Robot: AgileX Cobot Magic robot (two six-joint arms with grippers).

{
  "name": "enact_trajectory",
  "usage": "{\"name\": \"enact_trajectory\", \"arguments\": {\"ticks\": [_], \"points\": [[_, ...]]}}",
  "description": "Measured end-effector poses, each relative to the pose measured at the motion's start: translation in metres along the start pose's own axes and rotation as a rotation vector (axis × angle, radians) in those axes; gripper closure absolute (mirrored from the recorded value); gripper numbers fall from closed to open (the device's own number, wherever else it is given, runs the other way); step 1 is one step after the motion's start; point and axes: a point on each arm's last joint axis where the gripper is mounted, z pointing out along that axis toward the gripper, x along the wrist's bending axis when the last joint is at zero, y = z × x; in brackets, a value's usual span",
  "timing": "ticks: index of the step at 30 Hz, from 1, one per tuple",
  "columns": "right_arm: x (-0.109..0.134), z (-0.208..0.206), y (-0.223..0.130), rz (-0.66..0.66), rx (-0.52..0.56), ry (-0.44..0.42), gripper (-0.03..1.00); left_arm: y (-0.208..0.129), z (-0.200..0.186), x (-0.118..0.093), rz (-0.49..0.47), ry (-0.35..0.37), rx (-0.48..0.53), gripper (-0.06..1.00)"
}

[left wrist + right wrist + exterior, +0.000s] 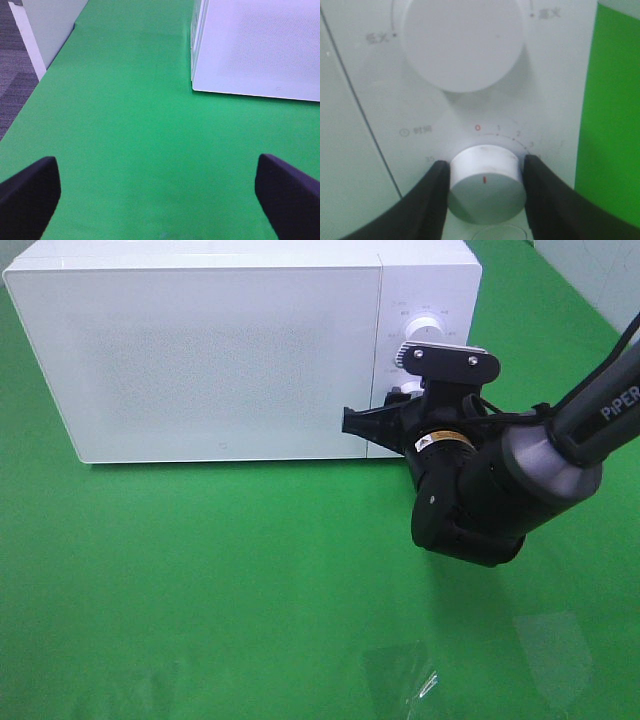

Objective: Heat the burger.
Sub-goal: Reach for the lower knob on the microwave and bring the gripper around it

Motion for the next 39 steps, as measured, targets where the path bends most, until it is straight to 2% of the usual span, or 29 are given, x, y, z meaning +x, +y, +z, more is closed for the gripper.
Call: {"name": "enact_trajectory", "arguments": {"ticks": [1,2,4,7,9,10,11,12,13,14,16,17,18,23,39], "points": [[0.0002,-0.0002,0.0002,0.118,-0.004,0.004,0.58,0.0,0.0,0.0,0.0,0.0,0.0,-0.05],[0.0002,-0.0002,0.0002,0.118,-0.004,0.004,0.58,0.0,0.0,0.0,0.0,0.0,0.0,-0.05],[-0.0001,-0.0013,-0.0023,0.447,-0.013,0.023,0.58,0.0,0.0,0.0,0.0,0.0,0.0,-0.05],[-0.0004,-0.0011,-0.0022,0.525,-0.016,0.028,0.57,0.0,0.0,0.0,0.0,0.0,0.0,-0.05],[-0.0012,-0.0015,-0.0026,0.933,-0.011,0.038,0.57,0.0,0.0,0.0,0.0,0.0,0.0,-0.05],[-0.0012,-0.0015,-0.0026,0.933,-0.011,0.038,0.57,0.0,0.0,0.0,0.0,0.0,0.0,-0.05],[-0.0014,-0.0017,-0.0027,1.024,-0.01,0.038,0.57,0.0,0.0,0.0,0.0,0.0,0.0,-0.05],[-0.0014,-0.0017,-0.0027,1.024,-0.01,0.038,0.57,0.0,0.0,0.0,0.0,0.0,0.0,-0.05],[-0.0014,-0.0017,-0.0026,1.178,-0.008,0.04,0.57,0.0,0.0,0.0,0.0,0.0,0.0,-0.05],[-0.0014,-0.0017,-0.0026,1.178,-0.008,0.04,0.57,0.0,0.0,0.0,0.0,0.0,0.0,-0.05],[-0.0019,-0.0016,-0.0027,1.473,-0.002,0.041,0.57,0.0,0.0,0.0,0.0,0.0,0.0,-0.05],[-0.0019,-0.0016,-0.0027,1.473,-0.002,0.041,0.57,0.0,0.0,0.0,0.0,0.0,0.0,-0.05],[-0.0019,-0.0016,-0.0027,1.566,0.0,0.041,0.57,0.0,0.0,0.0,0.0,0.0,0.0,-0.05],[-0.0019,-0.0016,-0.0028,1.666,0.001,0.041,0.57,0.0,0.0,0.0,0.0,0.0,0.0,-0.05],[-0.0021,-0.0016,-0.003,1.654,0.0,0.04,0.57,0.0,0.0,0.0,0.0,0.0,0.0,-0.05]]}}
